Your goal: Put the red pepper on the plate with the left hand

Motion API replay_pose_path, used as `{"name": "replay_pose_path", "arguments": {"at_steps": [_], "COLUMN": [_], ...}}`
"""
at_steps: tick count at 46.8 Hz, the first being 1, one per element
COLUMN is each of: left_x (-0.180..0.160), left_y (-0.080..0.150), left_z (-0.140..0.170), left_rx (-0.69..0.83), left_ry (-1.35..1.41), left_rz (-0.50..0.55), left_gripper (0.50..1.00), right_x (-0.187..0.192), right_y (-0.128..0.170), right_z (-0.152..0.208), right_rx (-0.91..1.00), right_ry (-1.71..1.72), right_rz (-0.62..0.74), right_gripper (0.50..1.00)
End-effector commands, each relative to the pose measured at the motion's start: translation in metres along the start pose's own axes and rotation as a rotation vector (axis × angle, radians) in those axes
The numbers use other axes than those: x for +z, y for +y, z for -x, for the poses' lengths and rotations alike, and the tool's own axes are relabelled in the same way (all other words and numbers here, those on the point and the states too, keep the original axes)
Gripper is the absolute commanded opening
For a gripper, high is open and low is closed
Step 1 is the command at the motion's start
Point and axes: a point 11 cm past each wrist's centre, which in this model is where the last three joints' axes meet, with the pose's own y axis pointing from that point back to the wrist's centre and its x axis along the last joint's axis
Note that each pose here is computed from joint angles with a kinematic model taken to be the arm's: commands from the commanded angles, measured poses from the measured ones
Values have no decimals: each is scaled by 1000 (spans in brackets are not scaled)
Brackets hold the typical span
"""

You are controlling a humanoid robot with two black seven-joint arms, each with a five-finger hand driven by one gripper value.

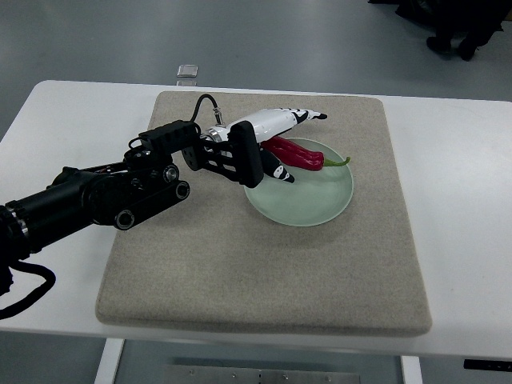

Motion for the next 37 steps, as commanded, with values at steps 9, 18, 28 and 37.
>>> {"name": "replay_pose_path", "arguments": {"at_steps": [9,18,28,37], "left_x": [-7,-17,-37,-62], "left_y": [4,10,21,32], "left_z": [-37,-58,-76,-79], "left_rx": [199,353,500,609], "left_ry": [266,421,704,909], "left_rz": [-23,-51,-90,-157], "left_gripper": [994,994,994,994], "right_x": [0,-1,0,0], "right_y": [0,0,0,0], "right_z": [0,0,0,0], "right_rx": [0,0,0,0], "right_ry": [0,0,0,0], "right_rz": [0,-1,0,0], "right_gripper": [932,932,932,932]}}
